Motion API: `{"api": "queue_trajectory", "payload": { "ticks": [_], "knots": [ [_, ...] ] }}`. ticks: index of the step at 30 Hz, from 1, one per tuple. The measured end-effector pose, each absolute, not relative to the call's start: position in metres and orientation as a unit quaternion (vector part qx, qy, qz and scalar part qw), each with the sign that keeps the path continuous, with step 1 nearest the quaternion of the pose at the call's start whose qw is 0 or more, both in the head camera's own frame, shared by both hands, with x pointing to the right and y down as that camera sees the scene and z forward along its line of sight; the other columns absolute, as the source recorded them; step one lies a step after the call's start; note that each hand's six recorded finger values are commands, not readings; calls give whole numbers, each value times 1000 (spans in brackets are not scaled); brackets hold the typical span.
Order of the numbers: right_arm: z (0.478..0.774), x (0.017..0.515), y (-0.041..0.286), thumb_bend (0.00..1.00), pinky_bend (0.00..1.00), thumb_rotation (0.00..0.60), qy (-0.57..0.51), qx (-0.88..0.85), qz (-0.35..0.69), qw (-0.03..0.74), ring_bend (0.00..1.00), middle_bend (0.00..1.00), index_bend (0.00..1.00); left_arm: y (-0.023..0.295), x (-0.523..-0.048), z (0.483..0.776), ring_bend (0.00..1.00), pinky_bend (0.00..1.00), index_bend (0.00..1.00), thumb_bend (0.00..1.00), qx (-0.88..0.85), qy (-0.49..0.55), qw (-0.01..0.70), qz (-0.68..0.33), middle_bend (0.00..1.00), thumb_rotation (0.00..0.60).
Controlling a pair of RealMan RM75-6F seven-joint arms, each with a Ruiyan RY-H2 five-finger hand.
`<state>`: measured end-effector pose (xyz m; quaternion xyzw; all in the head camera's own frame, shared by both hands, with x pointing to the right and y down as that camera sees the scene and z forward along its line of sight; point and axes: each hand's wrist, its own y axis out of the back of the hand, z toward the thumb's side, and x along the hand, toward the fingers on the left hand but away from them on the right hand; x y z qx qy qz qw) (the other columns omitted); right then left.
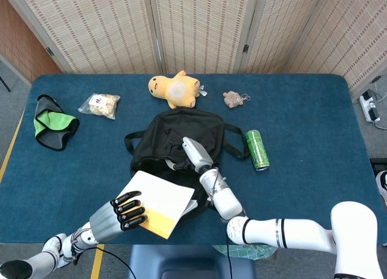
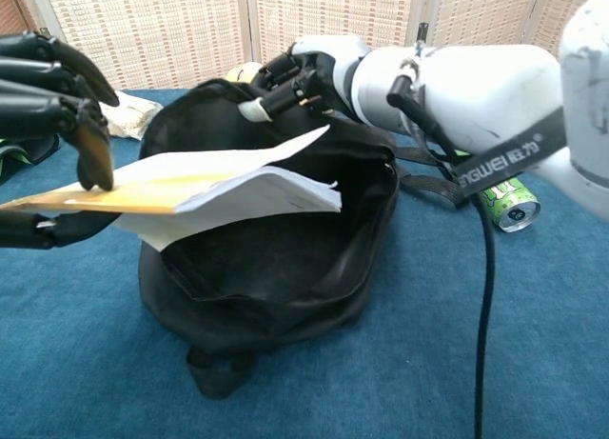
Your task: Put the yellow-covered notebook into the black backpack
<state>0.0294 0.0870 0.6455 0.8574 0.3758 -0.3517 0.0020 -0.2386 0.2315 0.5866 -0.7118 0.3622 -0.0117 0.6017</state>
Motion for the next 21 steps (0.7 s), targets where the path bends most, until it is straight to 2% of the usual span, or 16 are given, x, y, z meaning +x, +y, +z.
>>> {"api": "queue_trajectory", "payload": {
  "ticks": [9,21],
  "knots": [
    [641,19,80,681,279,600,402,854,-327,51,259,381,804,227,-221,583,639,521,778,487,-710,364,603,8,765,600],
    [632,16,81,680,279,600,388,867,-300,93,266,382,804,232,-201,615,691,589,802,490,-732,325,597,-34,815,600]
  ]
}}
